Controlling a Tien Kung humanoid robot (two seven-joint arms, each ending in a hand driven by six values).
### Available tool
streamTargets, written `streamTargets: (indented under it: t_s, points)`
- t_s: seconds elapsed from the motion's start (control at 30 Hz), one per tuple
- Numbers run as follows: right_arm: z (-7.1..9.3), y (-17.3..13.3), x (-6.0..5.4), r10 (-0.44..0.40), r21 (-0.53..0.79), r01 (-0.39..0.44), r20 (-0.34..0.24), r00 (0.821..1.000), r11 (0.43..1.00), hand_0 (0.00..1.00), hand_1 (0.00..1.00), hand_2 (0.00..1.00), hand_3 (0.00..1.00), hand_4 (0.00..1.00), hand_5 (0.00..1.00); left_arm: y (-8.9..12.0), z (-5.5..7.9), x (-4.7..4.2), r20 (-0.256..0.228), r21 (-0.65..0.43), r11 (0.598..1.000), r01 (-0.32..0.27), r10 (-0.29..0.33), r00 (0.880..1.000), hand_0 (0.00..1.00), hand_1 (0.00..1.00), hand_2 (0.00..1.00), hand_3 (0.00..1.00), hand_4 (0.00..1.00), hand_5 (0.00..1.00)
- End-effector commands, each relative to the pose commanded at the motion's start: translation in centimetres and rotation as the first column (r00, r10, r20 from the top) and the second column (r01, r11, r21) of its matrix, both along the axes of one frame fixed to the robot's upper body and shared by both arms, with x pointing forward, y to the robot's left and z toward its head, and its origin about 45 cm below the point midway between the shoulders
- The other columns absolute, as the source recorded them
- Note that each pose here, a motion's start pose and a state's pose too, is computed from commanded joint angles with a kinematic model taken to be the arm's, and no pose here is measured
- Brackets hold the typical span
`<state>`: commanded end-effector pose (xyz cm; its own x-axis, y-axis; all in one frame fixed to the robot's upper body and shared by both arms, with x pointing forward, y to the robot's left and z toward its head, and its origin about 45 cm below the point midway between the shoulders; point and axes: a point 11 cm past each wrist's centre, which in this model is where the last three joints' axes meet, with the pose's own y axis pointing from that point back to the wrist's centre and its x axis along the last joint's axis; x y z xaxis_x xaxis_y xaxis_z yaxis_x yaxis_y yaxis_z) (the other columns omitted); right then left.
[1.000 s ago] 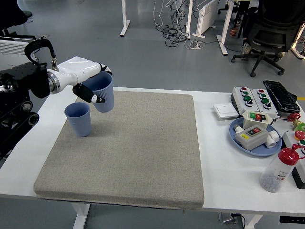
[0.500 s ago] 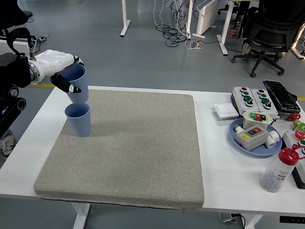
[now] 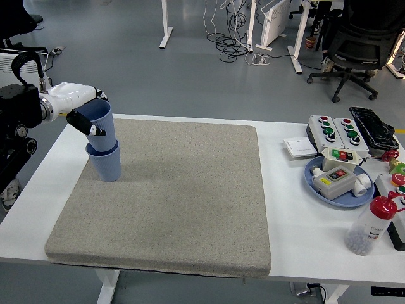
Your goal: Push cup pick cup insert cup
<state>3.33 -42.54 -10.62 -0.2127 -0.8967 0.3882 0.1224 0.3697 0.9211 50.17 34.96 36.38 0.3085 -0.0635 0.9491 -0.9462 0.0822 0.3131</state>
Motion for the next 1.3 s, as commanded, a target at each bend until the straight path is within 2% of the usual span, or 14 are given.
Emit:
streamTargets:
  t_s: [0.37,0.4,0.57,0.6,0.77,0.8,1.03,1.3]
  points:
    - [0.0,0.0,0.1,0.0,-0.001,0.0,0.003,1.0,1.0,0.69,0.611,0.639,0.593,0.118,0.514,0.0,-1.1,0.09,-0.018,0.0,1.0,0.001,-0.001,1.0,0.456,0.527,0.507,0.515,0.502,0.059]
    - [0.0,0.0,0.1,0.001,-0.001,-0.001,0.002,1.0,1.0,0.69,0.611,0.639,0.593,0.118,0.514,0.1,-1.2,0.11,-0.02,0.0,1.0,0.0,0.0,1.0,0.381,0.586,0.609,0.636,0.74,0.237]
    - [0.0,-0.1,0.1,0.003,-0.002,-0.003,0.002,1.0,1.0,0.69,0.611,0.639,0.593,0.118,0.514,0.4,-2.2,0.25,-0.031,-0.021,1.0,-0.004,0.003,1.0,0.381,0.586,0.609,0.636,0.74,0.237]
    - [0.0,-0.1,0.1,0.003,-0.002,-0.003,0.001,1.0,1.0,0.69,0.611,0.639,0.593,0.118,0.514,0.5,-2.4,0.28,-0.03,-0.029,1.0,-0.004,0.003,1.0,0.766,0.884,0.953,0.966,0.911,0.404]
    - [0.0,-0.1,0.1,0.007,-0.001,-0.007,0.0,1.0,1.0,0.69,0.611,0.639,0.593,0.118,0.514,0.5,-2.8,0.43,-0.016,-0.048,0.999,-0.007,0.006,1.0,0.766,0.884,0.953,0.966,0.911,0.404]
    - [0.0,-0.1,0.1,0.007,-0.001,-0.007,0.001,1.0,1.0,0.69,0.61,0.639,0.593,0.116,0.514,0.5,-2.8,0.45,-0.015,-0.049,0.999,-0.007,0.007,1.0,0.998,0.998,0.998,0.998,0.998,0.503]
    - [0.0,0.0,0.1,0.005,-0.002,-0.005,0.003,1.0,1.0,0.69,0.61,0.639,0.592,0.114,0.509,0.6,-3.4,0.49,-0.027,-0.056,0.998,-0.018,0.017,1.0,0.998,0.998,0.998,0.998,0.998,0.528]
    - [0.0,0.0,0.0,0.005,-0.002,-0.005,0.001,1.0,1.0,0.69,0.611,0.639,0.593,0.114,0.512,0.4,-3.2,0.4,0.004,-0.082,0.997,-0.006,0.006,1.0,0.998,0.998,0.998,0.998,0.998,0.527]
